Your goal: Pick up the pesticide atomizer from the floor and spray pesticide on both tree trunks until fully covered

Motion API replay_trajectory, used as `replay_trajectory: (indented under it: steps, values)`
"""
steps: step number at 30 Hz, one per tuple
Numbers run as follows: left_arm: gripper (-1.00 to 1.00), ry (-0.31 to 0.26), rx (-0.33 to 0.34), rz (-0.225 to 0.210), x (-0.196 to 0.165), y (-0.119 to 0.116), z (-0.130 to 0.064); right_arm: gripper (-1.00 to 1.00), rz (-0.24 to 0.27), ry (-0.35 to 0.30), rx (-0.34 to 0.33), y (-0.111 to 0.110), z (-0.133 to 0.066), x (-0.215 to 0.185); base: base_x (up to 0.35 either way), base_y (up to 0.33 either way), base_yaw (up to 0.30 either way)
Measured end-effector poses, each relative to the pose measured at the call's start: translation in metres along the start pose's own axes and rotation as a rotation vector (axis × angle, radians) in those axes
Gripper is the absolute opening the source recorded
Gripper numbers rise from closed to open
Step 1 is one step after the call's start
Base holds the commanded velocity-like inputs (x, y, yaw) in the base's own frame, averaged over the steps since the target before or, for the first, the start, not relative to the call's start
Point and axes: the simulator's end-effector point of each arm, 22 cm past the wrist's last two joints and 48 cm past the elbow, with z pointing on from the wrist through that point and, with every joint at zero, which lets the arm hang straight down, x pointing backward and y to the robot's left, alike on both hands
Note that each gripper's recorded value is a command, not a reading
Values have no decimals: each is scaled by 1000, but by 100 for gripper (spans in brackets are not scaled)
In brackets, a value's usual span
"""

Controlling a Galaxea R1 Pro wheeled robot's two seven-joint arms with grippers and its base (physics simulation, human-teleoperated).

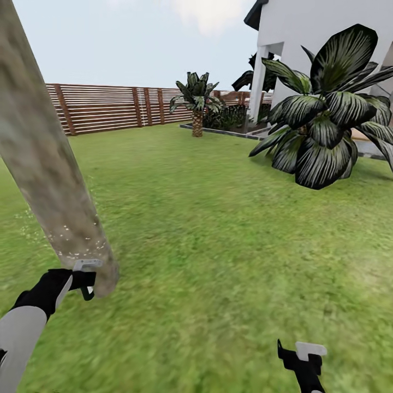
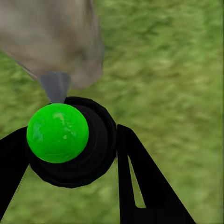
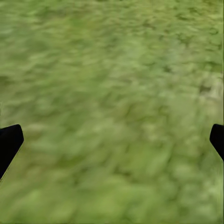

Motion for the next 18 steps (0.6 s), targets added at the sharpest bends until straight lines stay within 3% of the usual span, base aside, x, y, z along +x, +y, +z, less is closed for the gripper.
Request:
replay_trajectory:
  steps: [5, 10, 18]
  values:
    - [-100, -1, -1, 0, -1, 0, 0, 100, -1, 0, 0, 0, 0, 0, 86, -252, 278]
    - [-100, -1, -1, 0, -1, 0, 0, 100, -1, 0, -1, 0, 0, 0, -192, -208, 278]
    - [-100, 3, 7, -5, 0, -4, 0, 100, 1, 0, 1, 0, 0, 0, -44, -20, 244]
